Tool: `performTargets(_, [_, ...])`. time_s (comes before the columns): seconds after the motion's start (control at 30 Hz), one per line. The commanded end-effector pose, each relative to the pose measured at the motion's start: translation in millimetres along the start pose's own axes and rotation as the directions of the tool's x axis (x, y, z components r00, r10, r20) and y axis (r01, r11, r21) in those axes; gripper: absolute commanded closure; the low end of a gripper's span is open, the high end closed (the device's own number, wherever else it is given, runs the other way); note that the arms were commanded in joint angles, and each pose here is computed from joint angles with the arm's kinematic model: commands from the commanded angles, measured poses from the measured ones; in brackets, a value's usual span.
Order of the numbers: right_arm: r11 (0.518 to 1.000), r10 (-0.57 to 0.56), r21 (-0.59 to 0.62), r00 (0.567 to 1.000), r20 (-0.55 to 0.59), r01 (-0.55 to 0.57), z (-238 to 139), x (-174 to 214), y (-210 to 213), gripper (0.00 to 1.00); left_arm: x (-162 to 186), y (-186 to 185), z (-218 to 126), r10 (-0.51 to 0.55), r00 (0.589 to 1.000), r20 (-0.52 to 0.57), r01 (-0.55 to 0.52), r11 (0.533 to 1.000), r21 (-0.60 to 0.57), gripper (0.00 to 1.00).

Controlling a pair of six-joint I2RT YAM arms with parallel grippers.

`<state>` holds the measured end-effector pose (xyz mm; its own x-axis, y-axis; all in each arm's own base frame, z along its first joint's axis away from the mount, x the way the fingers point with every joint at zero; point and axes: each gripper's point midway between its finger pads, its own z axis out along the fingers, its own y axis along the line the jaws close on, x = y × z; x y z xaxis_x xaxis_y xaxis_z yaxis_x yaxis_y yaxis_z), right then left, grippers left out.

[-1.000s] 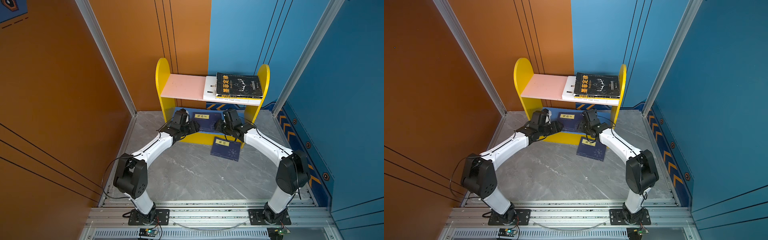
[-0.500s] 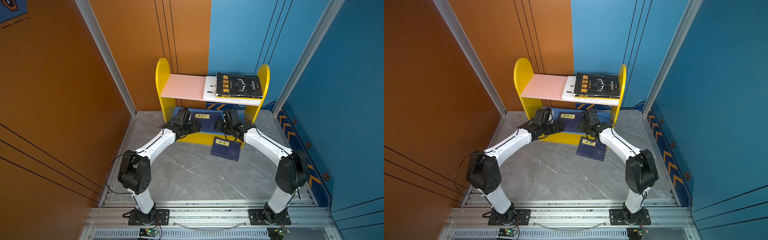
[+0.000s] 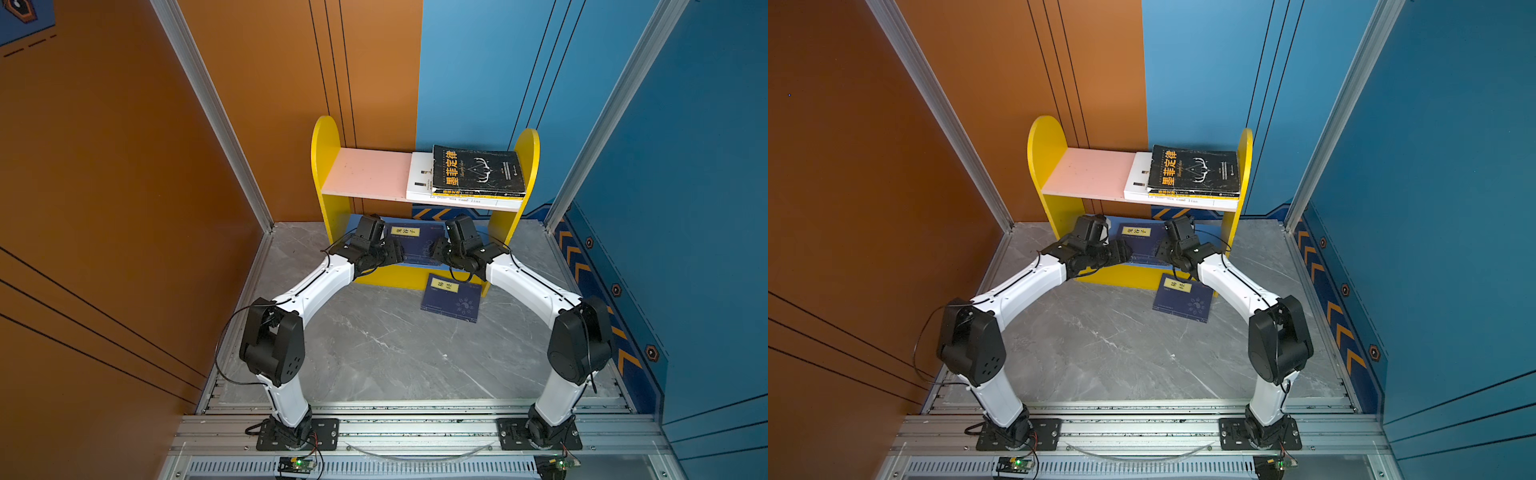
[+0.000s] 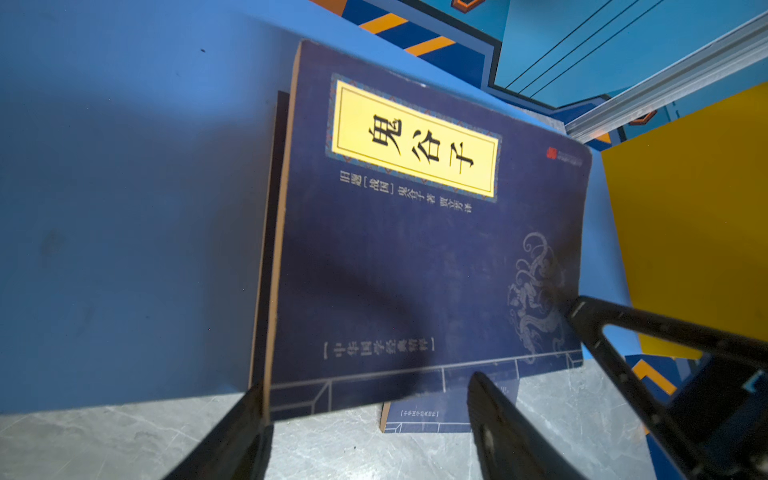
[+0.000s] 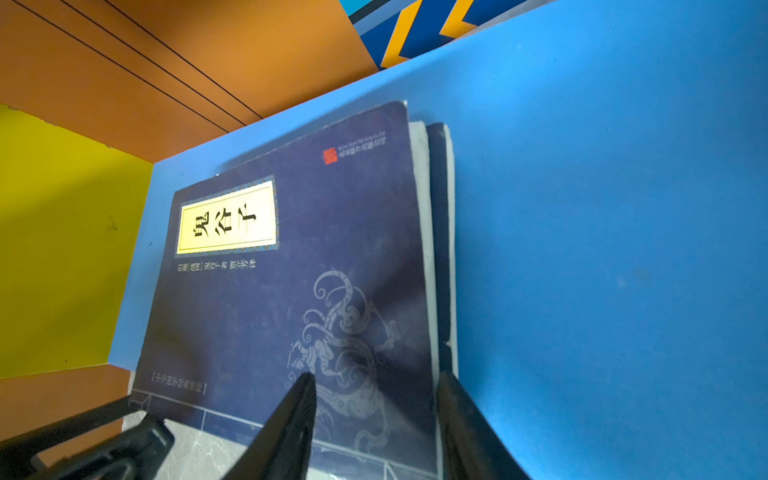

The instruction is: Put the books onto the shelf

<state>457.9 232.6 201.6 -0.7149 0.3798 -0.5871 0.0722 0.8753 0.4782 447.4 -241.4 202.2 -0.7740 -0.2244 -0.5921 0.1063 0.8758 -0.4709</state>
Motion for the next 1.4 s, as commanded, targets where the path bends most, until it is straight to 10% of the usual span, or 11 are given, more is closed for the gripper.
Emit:
performTargets(0.0, [1.0, 0.01, 0.001, 1.0, 0.008, -0.01, -3, -6, 4, 0.46, -1, -10, 0, 0.046, 0.999, -0.004, -0.046, 0.999, -0.003, 0.22])
performTargets(0.43, [0.999, -0.037, -0.012, 0.999, 0.036, 0.037, -44, -5, 1, 0.39, 0, 13, -32, 0.045, 0.998, 0.04, -0.04, 0.991, -0.129, 0.02])
performTargets(0.9, [0.997, -0.024, 0.077, 0.995, 0.101, 0.017, -113, 55, -64, 0.26, 63, -36, -85, 0.093, 0.991, 0.092, -0.106, 0.984, 0.144, 0.02])
performTargets(1.37, [0.978, 0.168, 0.116, 0.984, 0.063, -0.174, -89, 101, -165, 0.07, 164, -69, 1, 0.188, 0.98, -0.065, -0.173, 0.968, 0.184, 0.02])
